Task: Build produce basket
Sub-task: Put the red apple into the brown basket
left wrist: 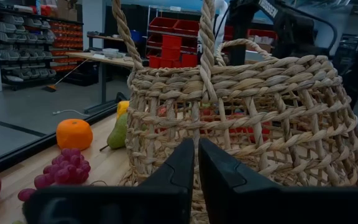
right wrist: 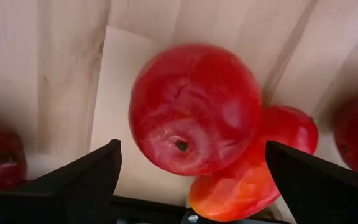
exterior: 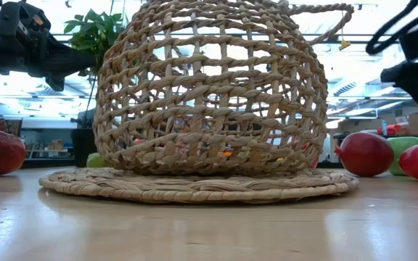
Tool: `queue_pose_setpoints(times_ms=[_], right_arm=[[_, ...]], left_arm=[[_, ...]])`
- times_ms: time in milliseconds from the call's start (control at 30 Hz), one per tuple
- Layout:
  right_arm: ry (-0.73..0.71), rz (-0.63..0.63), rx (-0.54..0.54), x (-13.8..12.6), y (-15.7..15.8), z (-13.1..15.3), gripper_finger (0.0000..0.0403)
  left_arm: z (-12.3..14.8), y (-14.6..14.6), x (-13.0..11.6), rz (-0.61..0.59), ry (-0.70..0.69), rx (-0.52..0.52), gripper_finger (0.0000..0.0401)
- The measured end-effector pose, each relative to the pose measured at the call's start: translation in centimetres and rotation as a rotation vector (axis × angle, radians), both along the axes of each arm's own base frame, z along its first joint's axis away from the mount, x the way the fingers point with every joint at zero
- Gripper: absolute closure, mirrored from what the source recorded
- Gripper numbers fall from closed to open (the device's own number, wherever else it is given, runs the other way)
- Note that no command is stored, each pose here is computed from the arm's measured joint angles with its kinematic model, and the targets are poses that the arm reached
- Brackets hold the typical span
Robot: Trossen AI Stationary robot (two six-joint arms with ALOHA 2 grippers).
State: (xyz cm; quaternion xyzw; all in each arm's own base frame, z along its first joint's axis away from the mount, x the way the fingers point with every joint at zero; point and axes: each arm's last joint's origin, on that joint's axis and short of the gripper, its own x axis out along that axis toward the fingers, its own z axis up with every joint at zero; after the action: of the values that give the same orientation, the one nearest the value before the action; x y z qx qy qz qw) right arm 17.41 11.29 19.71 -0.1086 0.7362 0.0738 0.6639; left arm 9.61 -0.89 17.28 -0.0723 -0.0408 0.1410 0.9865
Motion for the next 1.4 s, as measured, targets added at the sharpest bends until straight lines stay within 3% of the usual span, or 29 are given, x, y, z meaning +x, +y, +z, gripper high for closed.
queue_pose_setpoints(times_ms=[233,600,900,1133,1400], right_arm=[[0.068,0.003,-0.047,0.6,0.4,-1.6,0.0003],[0.016,0.006,-0.047,2.2,1.2,-3.5,0.0003],[-0.037,0.033,-0.009,2.8,1.4,-3.5,0.0004],[-0.033,0.022,0.024,3.0,1.7,-3.1,0.0028],[-0.06,0.02,0.06,4.1,2.4,-1.2,0.0031]], left_arm=[[0.0,0.0,0.0,0.0,0.0,0.0,0.0365],[0.0,0.0,0.0,0.0,0.0,0.0,0.0373],[0.0,0.0,0.0,0.0,0.0,0.0,0.0365],[0.0,0.0,0.0,0.0,0.0,0.0,0.0372],[0.0,0.0,0.0,0.0,0.0,0.0,0.0367]])
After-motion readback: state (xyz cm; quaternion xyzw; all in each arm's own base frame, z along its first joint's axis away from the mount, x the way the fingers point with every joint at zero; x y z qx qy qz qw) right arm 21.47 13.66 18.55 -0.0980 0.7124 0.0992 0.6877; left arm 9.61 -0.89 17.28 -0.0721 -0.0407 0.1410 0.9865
